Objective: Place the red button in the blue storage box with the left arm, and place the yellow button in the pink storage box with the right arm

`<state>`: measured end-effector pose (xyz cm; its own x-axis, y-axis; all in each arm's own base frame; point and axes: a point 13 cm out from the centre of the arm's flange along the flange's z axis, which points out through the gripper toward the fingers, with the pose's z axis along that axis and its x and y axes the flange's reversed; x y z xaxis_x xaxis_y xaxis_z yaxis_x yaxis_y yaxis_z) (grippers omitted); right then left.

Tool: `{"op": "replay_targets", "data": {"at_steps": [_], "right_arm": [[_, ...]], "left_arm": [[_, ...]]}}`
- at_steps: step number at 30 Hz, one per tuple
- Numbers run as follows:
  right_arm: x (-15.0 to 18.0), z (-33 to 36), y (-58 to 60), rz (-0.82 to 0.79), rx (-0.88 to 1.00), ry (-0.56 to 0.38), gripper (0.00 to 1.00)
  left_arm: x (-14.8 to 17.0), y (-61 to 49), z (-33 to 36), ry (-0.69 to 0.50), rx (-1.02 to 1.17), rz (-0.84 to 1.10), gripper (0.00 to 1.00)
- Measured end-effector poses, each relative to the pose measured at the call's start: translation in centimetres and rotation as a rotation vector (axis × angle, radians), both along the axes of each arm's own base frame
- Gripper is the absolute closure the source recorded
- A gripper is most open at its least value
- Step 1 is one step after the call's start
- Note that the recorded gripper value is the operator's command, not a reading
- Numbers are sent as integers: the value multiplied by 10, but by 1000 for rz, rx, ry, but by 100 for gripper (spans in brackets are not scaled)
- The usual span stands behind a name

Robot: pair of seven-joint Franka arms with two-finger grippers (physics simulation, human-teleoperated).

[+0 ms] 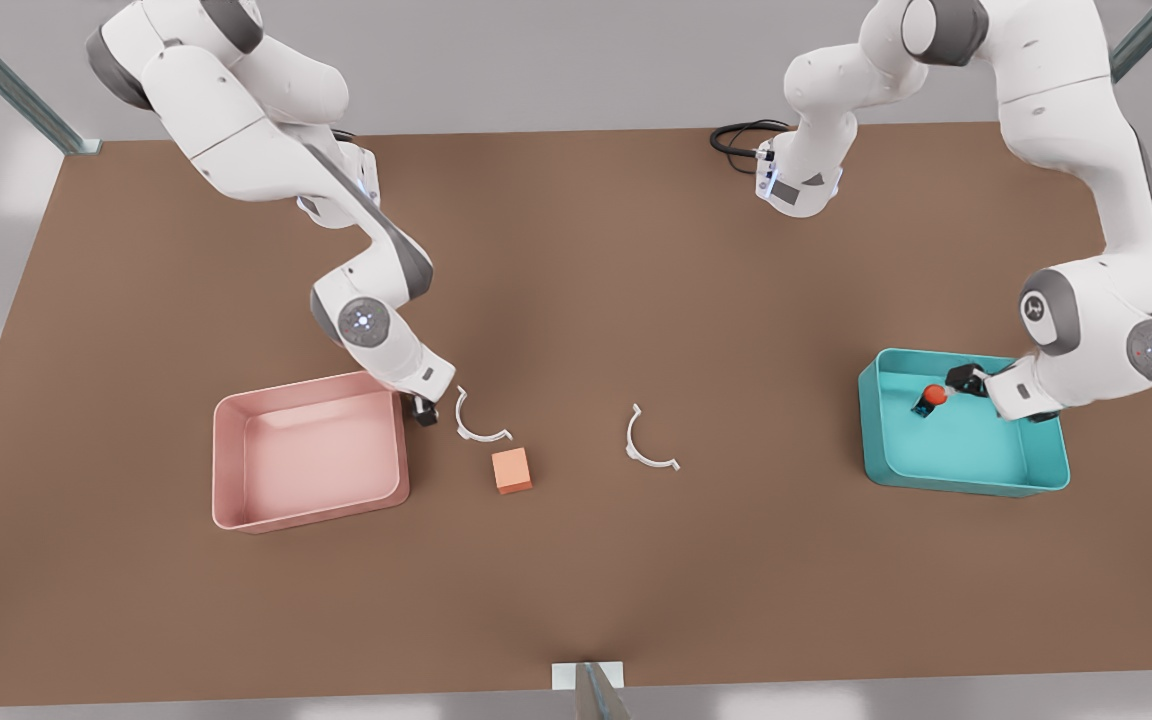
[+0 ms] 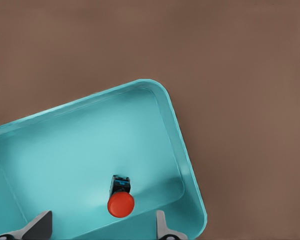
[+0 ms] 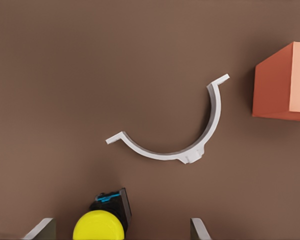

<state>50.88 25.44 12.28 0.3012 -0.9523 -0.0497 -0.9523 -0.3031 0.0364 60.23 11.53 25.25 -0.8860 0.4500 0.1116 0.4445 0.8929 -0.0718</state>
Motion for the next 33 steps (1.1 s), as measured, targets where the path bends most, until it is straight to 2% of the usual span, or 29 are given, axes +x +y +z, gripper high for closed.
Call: {"op": "replay_targets", "data": {"at_steps": [2, 4, 6, 9, 12, 17, 33], "right_arm": [[-5, -9, -1, 45, -3, 13, 0], [-9, -14, -3, 84, -6, 21, 0], [-15, -18, -5, 117, -10, 26, 0], [-19, -19, -8, 143, -17, 25, 0], [-25, -21, -12, 148, -24, 31, 0], [-33, -27, -15, 149, -29, 43, 0], [-38, -41, -34, 83, -43, 71, 0]], "left_arm": [[41, -33, 79, -101, 1, -9, 0], [59, -96, 149, -168, -5, -43, 0], [47, -141, 189, -179, -13, -50, 0], [5, -161, 228, -167, -13, -9, 0], [-13, -165, 230, -124, -7, 49, 0], [-25, -172, 224, -74, 6, 124, 0], [-29, -172, 210, -21, 31, 291, 0]]}}
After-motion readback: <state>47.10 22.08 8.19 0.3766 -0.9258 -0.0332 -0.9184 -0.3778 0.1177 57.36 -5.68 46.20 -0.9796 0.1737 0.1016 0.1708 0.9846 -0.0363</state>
